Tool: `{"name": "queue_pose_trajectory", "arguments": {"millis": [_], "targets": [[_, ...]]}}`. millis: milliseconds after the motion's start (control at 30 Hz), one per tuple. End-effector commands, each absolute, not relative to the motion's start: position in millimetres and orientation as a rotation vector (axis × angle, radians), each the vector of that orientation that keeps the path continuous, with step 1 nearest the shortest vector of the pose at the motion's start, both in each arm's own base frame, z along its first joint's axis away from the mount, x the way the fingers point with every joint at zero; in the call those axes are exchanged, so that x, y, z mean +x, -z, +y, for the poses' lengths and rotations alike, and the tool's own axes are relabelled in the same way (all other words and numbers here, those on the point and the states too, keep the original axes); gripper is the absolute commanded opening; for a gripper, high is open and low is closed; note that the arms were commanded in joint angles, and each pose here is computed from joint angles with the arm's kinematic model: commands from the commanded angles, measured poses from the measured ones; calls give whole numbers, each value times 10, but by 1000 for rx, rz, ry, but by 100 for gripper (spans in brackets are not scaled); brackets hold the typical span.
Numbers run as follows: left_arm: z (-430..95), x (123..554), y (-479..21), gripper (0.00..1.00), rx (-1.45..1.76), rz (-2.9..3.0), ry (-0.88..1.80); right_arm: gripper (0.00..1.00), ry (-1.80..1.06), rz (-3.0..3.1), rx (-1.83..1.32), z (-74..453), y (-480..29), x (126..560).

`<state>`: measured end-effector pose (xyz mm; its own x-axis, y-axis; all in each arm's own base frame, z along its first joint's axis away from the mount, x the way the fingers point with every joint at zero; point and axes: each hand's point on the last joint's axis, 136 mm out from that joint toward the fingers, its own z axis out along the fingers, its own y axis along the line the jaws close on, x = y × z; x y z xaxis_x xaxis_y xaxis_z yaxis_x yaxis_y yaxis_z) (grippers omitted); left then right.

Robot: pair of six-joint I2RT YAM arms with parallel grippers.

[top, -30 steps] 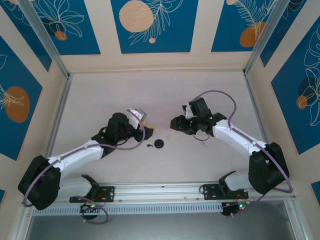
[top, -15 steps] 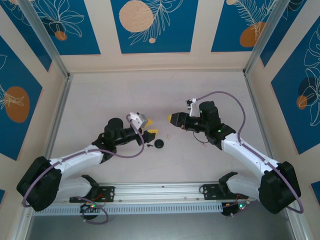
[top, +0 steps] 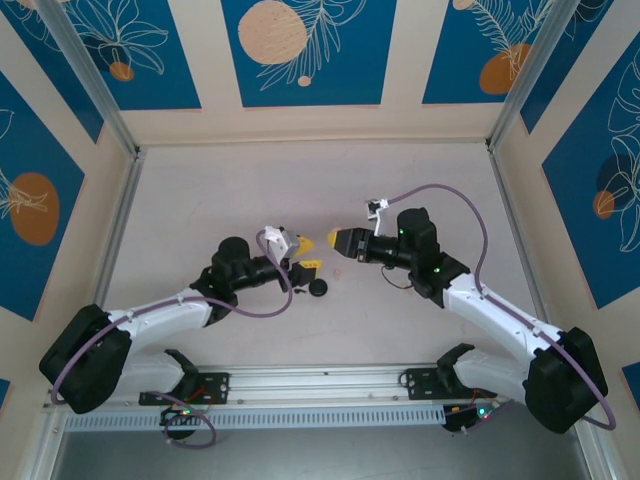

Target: Insert wireless bluetooth earbuds into charging case

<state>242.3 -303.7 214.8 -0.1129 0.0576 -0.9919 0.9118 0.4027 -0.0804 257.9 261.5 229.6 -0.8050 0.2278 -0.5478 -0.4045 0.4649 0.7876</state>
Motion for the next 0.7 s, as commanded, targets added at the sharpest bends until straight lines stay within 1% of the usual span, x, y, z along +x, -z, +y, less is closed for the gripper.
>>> {"name": "queue_pose_trajectory", "arguments": {"millis": [0,467,667], "targets": [[-3092,2373,-2348,52,895,1425,963,44,-1399,2098,-150,2684,-2289,2542],[-3121,2376,-2379,50,877,1422,982,44,-1472,2094,-173,2898,-2288,2464],[-3108,2397,-2364,48,862,1433,969,44,-1492,2089,-184,2946,-2297,2429]]}}
